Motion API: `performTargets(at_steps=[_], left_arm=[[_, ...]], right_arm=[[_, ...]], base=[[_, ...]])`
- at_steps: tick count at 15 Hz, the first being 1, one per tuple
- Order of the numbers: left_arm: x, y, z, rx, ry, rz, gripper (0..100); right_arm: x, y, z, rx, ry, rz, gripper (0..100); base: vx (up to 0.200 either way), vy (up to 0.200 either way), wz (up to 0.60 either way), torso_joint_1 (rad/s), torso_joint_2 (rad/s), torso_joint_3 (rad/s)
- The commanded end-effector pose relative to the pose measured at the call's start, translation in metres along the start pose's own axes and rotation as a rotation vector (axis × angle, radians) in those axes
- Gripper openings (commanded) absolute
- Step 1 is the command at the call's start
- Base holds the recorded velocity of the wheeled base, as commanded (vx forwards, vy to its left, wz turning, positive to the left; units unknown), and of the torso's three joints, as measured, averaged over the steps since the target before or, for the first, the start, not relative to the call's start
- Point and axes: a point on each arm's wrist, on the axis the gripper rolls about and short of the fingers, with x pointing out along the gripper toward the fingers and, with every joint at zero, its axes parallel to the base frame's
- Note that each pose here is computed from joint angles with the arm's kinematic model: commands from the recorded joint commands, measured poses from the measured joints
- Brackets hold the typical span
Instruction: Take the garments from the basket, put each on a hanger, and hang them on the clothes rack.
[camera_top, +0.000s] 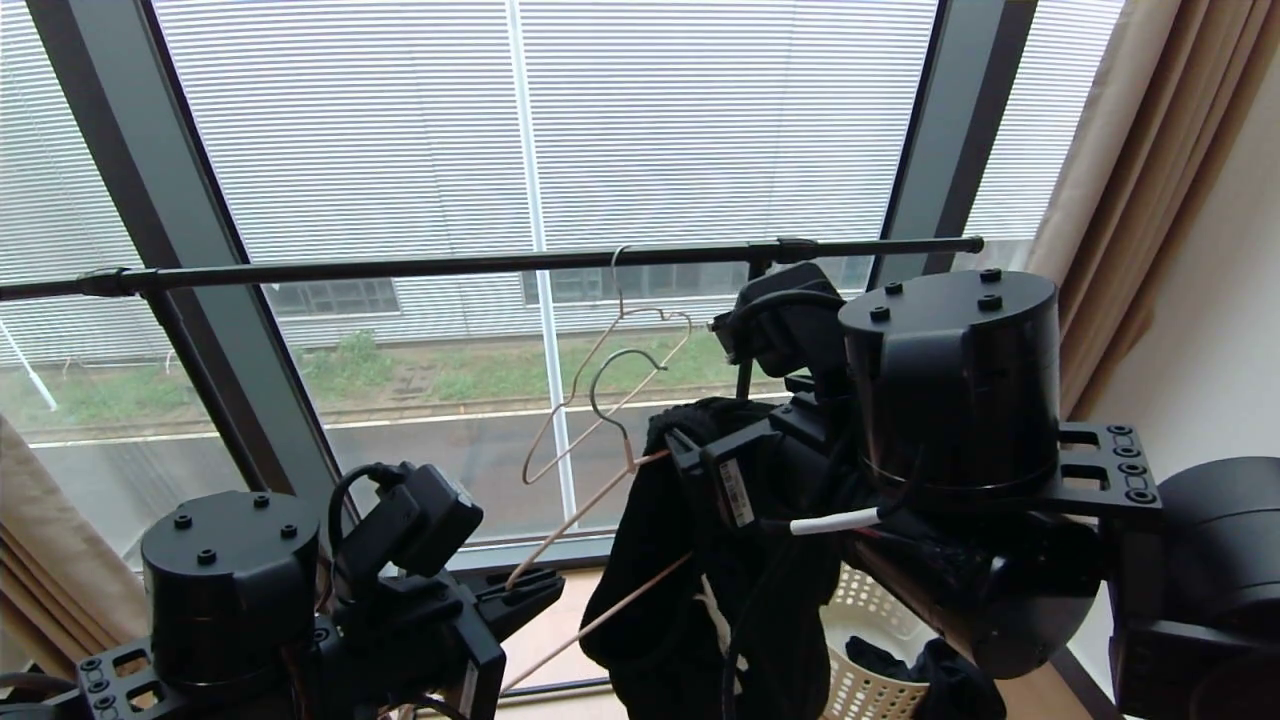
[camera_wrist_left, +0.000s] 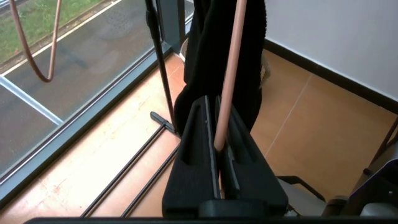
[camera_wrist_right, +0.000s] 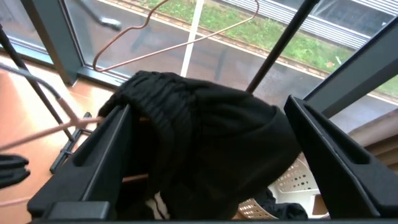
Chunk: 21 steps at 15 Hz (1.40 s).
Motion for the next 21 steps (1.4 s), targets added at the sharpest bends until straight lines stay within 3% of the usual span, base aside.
performTargets(at_steps=[1,4,7,8,10,12,15,16,17,21], left_arm=[[0.003,0.002,0.001,-0.002,0.0,0.007,0],[0.004,0.002,0.001,-0.009,-0.001,0.007,0],[0.002,0.002,-0.001,-0.009,0.007,0.005,0],[0.001,0.002,-0.002,-0.009,0.01,0.003,0],[-0.003,0.0,-0.005,-0.004,0.016,0.0,0],[-0.008,-0.001,-0.009,-0.004,0.023,-0.003,0],[-0.018,-0.003,-0.012,-0.001,0.017,-0.01,0],[-0.022,-0.004,-0.013,0.008,0.007,-0.031,0],[-0.022,-0.005,-0.012,0.022,-0.001,-0.038,0],[-0.021,-0.008,-0.014,0.043,0.008,-0.053,0]], right_arm=[[-0.005,0.001,-0.002,-0.006,0.0,0.011,100],[-0.013,0.002,-0.005,-0.035,0.001,0.034,100],[-0.029,-0.009,-0.005,-0.061,-0.012,0.091,100],[-0.037,-0.017,-0.003,-0.087,-0.019,0.118,100],[-0.047,-0.055,-0.001,-0.125,0.053,0.214,100],[-0.052,-0.074,0.005,-0.136,0.065,0.269,100],[-0.049,-0.11,0.01,-0.268,0.089,0.375,100],[-0.042,-0.127,0.015,-0.397,0.112,0.469,100],[-0.033,-0.133,0.017,-0.457,0.154,0.522,100],[0.0,-0.144,0.032,-0.526,0.222,0.777,100]], base=[[0.0,0.0,0.0,0.0,0.0,0.0],[0.0,0.0,0.0,0.0,0.0,0.0],[0.0,0.0,0.0,0.0,0.0,0.0],[0.0,0.0,0.0,0.0,0.0,0.0],[0.0,0.0,0.0,0.0,0.0,0.0],[0.0,0.0,0.0,0.0,0.0,0.0],[0.0,0.0,0.0,0.0,0.0,0.0],[0.0,0.0,0.0,0.0,0.0,0.0],[0.0,0.0,0.0,0.0,0.0,0.0],[0.0,0.0,0.0,0.0,0.0,0.0]])
